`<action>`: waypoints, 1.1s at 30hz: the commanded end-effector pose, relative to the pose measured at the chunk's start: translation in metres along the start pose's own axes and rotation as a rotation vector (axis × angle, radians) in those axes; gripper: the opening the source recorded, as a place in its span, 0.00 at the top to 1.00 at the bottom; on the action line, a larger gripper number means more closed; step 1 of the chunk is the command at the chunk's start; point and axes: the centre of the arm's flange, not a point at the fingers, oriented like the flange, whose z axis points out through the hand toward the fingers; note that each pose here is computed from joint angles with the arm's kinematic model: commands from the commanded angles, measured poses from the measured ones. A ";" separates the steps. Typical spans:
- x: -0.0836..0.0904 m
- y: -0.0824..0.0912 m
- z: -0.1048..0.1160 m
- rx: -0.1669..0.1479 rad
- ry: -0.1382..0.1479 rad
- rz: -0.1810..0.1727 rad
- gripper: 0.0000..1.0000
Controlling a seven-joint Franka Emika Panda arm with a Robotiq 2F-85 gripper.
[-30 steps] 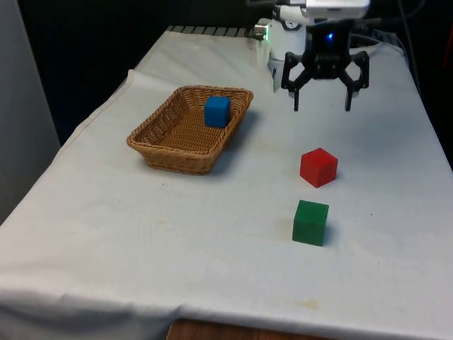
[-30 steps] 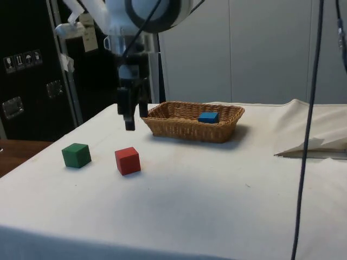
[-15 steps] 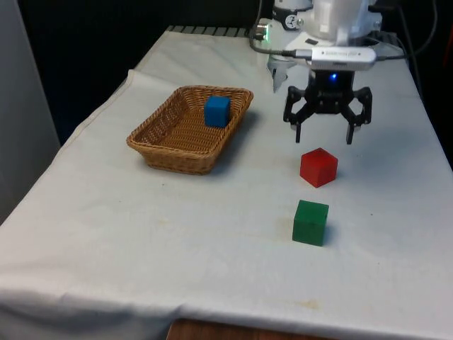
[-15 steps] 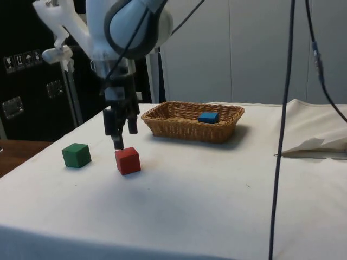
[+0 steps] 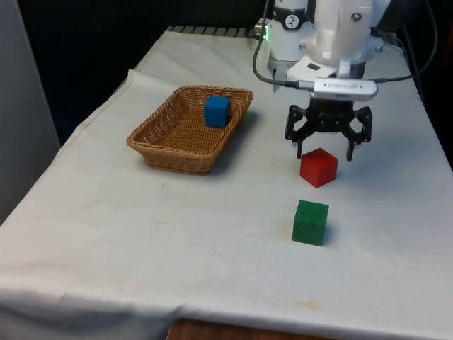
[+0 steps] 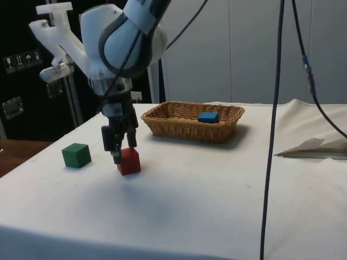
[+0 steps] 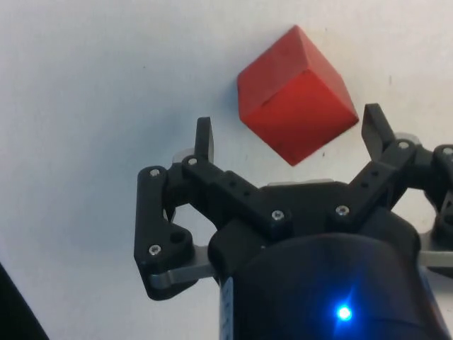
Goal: Pick up exactly two blocks and place them into the basket.
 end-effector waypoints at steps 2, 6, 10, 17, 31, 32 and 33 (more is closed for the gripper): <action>0.001 0.000 0.002 -0.001 -0.002 0.000 0.00; 0.004 -0.003 0.010 0.005 -0.008 0.000 0.00; 0.004 -0.003 0.012 -0.005 -0.009 -0.003 0.00; 0.006 -0.004 0.015 -0.003 -0.010 -0.004 0.00; 0.007 -0.007 0.016 -0.016 -0.011 -0.002 0.57; 0.007 -0.007 0.016 -0.016 -0.011 -0.001 0.57; 0.007 -0.007 0.016 -0.016 -0.011 -0.001 0.57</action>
